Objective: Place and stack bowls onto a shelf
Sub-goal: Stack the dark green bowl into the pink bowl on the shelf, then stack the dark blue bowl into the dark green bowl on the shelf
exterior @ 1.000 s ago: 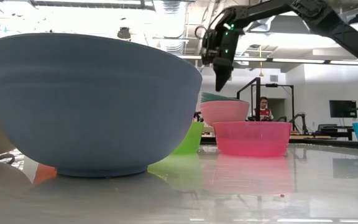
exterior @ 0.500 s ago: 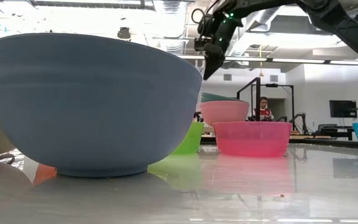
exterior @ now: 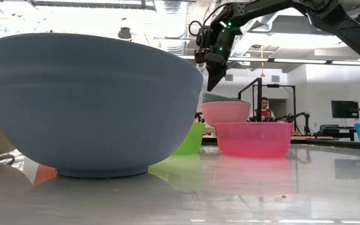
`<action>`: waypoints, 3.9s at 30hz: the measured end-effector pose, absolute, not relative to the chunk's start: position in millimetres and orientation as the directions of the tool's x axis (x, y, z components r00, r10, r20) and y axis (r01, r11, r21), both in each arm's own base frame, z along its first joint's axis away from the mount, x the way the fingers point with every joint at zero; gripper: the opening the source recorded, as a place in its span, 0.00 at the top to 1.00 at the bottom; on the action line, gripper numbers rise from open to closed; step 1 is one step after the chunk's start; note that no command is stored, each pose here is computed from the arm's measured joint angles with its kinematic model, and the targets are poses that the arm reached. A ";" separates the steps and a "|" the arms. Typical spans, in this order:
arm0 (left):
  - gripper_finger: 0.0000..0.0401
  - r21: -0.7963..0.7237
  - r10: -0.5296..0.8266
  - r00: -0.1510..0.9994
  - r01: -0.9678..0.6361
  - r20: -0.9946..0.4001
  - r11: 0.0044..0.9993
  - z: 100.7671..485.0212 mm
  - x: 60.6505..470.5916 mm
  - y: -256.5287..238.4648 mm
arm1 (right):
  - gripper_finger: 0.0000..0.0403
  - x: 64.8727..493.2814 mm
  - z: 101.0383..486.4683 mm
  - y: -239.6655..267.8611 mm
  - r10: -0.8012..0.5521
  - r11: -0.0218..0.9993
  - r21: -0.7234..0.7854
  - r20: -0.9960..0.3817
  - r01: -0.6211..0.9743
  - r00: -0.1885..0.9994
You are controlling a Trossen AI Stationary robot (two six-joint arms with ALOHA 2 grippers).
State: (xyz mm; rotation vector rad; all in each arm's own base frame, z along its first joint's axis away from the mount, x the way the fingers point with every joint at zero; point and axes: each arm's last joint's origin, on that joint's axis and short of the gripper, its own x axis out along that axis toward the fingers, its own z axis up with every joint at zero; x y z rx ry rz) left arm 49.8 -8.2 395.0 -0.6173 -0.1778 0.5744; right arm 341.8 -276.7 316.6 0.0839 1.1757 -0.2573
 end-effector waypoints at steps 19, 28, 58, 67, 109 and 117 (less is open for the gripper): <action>0.29 -0.588 0.554 0.832 -0.453 -0.011 0.669 394.7 49.9 -8.3 | 0.91 342.7 314.1 -284.0 -0.187 0.958 -0.080 -0.902 0.274 0.390; 0.29 -0.587 0.554 0.833 -0.454 -0.011 0.670 394.7 49.9 -8.3 | 0.92 346.1 304.7 -282.1 -0.175 0.950 -0.055 -0.908 0.307 0.379; 0.29 -0.576 0.451 0.892 -0.381 -0.023 0.723 393.0 51.6 -11.2 | 0.74 391.8 350.3 -98.5 0.256 0.965 0.260 -0.888 -0.044 0.383; 0.29 -0.571 0.372 0.928 -0.322 -0.032 0.755 392.2 52.6 -13.5 | 0.50 426.9 336.1 -1.3 0.190 0.982 0.180 -0.873 -0.065 0.449; 0.29 -0.577 0.204 0.974 -0.224 -0.100 0.786 383.7 53.4 -17.9 | 0.47 471.5 255.8 139.9 0.149 0.978 0.200 -0.856 0.051 0.496; 0.29 -0.569 0.205 0.973 -0.228 -0.106 0.790 382.8 53.2 -17.7 | 0.47 476.3 256.1 133.1 0.039 0.991 0.102 -0.837 0.085 0.546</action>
